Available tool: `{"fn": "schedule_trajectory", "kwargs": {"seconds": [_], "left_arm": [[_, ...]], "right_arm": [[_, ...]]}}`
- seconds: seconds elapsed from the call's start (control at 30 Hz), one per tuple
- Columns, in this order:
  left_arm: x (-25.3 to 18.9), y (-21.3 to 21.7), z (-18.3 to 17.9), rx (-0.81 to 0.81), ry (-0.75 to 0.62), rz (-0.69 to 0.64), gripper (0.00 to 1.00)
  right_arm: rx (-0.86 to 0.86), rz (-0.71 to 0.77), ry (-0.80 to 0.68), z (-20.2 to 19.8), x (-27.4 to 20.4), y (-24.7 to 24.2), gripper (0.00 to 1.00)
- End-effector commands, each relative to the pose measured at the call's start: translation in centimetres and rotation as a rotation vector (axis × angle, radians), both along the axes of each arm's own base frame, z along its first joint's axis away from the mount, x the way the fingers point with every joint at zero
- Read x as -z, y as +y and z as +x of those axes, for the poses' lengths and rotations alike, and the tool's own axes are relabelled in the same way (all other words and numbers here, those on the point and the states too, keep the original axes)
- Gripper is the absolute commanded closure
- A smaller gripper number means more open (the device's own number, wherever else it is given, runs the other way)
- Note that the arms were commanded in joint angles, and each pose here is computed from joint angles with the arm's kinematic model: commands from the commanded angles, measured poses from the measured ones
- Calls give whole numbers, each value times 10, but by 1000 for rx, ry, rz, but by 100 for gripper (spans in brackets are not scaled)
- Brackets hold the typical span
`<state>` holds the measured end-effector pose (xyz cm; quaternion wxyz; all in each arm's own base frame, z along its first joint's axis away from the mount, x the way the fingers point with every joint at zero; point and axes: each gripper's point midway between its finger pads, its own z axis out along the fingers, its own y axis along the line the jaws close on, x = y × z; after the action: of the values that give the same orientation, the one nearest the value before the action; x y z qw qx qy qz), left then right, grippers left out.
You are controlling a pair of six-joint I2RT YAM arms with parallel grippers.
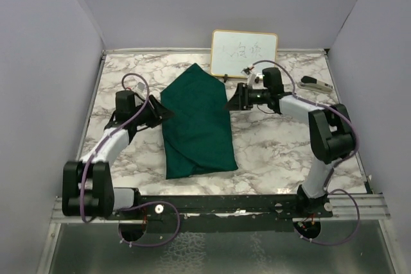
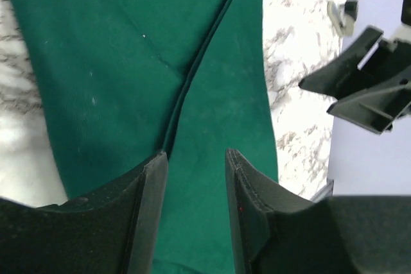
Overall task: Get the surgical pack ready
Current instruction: Pack the surgical kit at the center of the board.
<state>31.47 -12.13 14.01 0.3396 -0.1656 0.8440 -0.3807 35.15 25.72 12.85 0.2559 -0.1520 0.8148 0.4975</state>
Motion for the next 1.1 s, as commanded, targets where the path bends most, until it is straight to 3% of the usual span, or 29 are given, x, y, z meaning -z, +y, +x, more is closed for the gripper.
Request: {"fn": "schedule_trajectory", "kwargs": {"seconds": [0.0, 0.13, 0.27, 0.53, 0.77, 1.07], "left_arm": [[9, -27, 21, 206, -36, -107, 61], [39, -21, 41, 192, 10, -112, 62], [80, -9, 56, 147, 105, -136, 67], [115, 23, 87, 33, 169, -122, 68], [127, 43, 122, -16, 173, -137, 68], [117, 63, 184, -35, 103, -135, 64]], "right_arm": [[-166, 169, 89, 6, 5, 36, 46], [-180, 213, 181, 13, 35, 44, 58], [-120, 144, 193, 26, 68, 42, 58], [-69, 123, 214, 56, 95, 39, 58], [-55, 130, 206, 83, 98, 42, 58], [33, 81, 129, 149, 93, 32, 56]]}}
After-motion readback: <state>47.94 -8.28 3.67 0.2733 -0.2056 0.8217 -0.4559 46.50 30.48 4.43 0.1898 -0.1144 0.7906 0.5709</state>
